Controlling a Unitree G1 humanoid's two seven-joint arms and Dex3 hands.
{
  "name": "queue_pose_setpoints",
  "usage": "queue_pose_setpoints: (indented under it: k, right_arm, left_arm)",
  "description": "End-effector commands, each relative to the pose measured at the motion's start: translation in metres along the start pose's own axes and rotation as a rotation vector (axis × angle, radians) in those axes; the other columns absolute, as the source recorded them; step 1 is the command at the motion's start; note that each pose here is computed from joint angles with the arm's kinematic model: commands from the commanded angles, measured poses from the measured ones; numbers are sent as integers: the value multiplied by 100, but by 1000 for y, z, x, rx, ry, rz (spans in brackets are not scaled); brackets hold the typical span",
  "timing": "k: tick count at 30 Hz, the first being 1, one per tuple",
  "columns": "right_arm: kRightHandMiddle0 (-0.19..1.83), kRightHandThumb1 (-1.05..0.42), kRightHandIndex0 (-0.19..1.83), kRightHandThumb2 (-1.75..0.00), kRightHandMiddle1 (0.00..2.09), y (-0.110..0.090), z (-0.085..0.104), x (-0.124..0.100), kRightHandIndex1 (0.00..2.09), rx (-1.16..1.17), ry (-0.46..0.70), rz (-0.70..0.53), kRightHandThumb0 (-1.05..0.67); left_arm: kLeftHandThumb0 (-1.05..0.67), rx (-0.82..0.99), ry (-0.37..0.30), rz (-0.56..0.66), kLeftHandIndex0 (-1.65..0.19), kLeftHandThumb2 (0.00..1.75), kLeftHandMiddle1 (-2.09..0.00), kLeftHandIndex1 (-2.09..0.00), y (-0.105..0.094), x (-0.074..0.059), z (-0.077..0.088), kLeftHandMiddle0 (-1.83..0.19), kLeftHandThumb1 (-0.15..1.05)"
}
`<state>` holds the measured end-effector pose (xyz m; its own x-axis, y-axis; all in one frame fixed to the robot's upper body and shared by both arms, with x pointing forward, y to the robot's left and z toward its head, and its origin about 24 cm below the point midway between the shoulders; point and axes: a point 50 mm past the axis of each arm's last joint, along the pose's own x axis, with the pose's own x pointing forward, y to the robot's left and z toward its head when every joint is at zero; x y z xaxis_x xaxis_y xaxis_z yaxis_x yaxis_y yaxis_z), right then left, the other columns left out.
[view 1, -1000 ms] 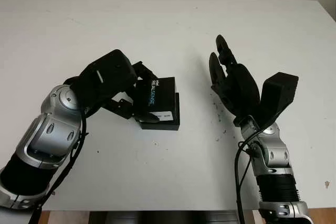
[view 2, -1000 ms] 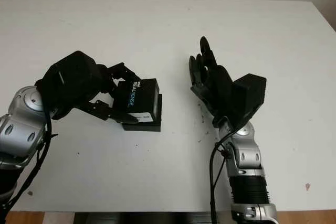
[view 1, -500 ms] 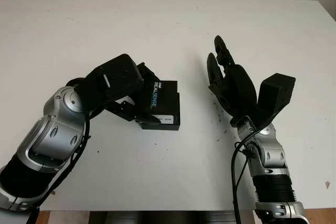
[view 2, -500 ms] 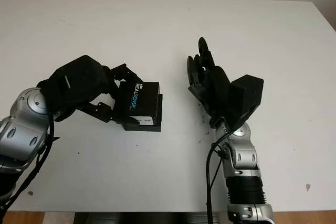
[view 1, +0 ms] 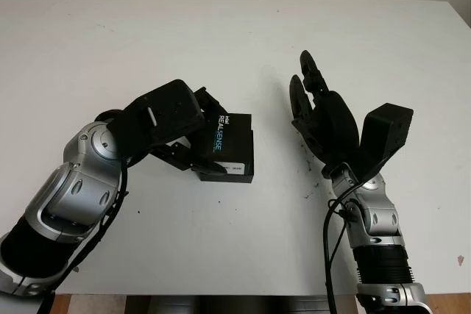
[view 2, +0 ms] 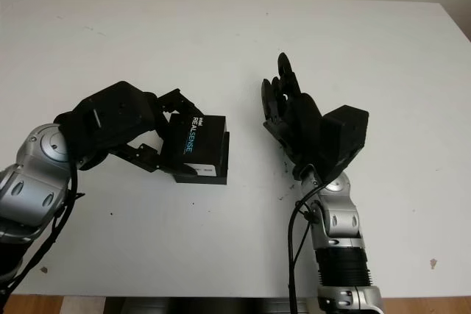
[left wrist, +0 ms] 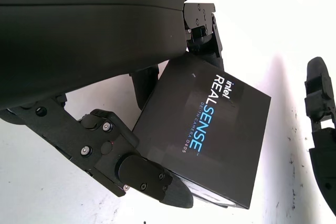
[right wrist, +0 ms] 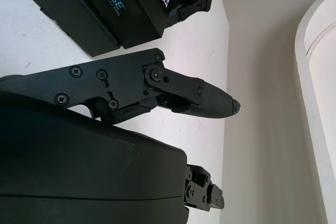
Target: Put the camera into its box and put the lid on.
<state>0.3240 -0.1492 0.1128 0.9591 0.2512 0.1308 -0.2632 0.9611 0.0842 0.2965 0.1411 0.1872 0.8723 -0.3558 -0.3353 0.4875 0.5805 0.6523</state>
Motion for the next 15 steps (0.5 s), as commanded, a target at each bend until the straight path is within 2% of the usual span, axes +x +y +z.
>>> queue_pose_setpoints:
  k: [1,9,15]
  right_arm:
    - [-18,-105,-19,-61,6,0,-1,-1,5,3,2,-2,-57]
    - [-18,-105,-19,-64,5,2,-2,-1,4,-5,-4,4,-56]
    - [-18,-105,-18,-63,6,2,-3,-1,5,1,-5,-5,-56]
  left_arm:
    - [-28,-20,-31,-59,-8,32,-178,-177,-14,5,8,-26,105]
    - [-30,-60,-8,-77,-5,30,-175,-182,-22,7,12,-27,105]
    - [-30,-98,34,-76,-1,32,-176,-187,-25,6,9,-19,105]
